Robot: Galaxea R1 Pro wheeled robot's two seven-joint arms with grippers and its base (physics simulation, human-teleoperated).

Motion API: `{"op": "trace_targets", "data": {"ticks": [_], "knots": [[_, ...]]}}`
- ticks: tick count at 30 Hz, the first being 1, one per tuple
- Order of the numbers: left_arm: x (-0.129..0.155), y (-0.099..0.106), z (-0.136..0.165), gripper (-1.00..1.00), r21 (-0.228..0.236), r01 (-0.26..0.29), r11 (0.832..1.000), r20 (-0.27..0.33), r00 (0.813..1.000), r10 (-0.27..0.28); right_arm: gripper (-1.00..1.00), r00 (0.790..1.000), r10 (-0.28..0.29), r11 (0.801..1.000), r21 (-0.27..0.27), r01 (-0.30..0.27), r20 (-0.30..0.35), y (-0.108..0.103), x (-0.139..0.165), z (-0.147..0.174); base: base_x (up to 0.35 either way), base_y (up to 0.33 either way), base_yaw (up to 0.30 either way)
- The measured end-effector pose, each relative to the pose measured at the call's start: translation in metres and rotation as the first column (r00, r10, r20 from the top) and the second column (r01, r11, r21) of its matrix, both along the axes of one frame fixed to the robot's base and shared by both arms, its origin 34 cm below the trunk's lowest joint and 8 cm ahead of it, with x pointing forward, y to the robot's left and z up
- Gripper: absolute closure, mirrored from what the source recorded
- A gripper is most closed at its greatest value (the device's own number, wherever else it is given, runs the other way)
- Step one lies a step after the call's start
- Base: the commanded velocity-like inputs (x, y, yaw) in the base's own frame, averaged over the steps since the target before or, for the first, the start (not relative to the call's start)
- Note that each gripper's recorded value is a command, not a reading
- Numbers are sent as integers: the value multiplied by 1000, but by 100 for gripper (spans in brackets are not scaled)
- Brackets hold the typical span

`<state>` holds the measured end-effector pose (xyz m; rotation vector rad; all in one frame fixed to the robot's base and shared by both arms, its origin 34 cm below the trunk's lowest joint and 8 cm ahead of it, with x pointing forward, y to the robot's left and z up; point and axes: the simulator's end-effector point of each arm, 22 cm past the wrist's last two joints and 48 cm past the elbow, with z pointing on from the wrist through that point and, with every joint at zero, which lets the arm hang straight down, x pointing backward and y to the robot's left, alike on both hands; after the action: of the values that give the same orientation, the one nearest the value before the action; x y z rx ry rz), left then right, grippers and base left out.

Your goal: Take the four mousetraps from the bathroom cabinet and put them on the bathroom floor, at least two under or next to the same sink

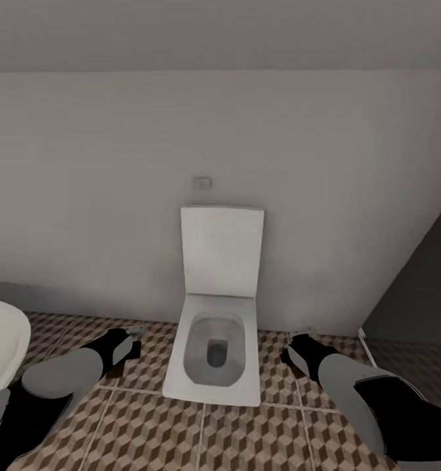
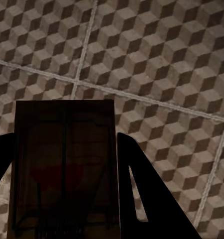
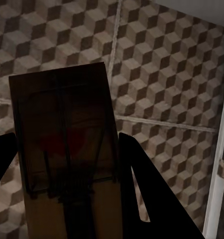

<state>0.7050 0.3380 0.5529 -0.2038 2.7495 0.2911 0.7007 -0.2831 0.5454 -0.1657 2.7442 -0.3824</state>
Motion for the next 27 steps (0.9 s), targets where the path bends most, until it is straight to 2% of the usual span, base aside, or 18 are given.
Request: {"op": "trace_targets", "data": {"ticks": [3,4,7,10,18,27], "knots": [[0,-1,0,100,1,4,1000,0,1000,-4,100,1000,-2,1000,1,2,-2,0,-1,-1,278,0,0],[0,-1,0,100,1,4,1000,-1,1000,-4,100,1000,-18,1000,15,18,-8,1,-5,-4,123,0,0],[0,0,0,100,4,4,1000,-1,1000,-4,100,996,-85,994,72,86,-22,5,-12,-10,61,0,0],[0,0,0,100,5,4,1000,-1,1000,-4,100,986,-165,977,133,168,-34,6,-18,-14,17,0,0],[1,0,0,100,7,6,1000,-1,1000,-6,100,982,-187,970,151,189,-28,6,-16,-13,3,0,-20],[2,-1,4,100,6,8,1000,5,1000,-8,100,982,-189,970,152,190,-20,6,-14,-10,38,19,-210]]}}
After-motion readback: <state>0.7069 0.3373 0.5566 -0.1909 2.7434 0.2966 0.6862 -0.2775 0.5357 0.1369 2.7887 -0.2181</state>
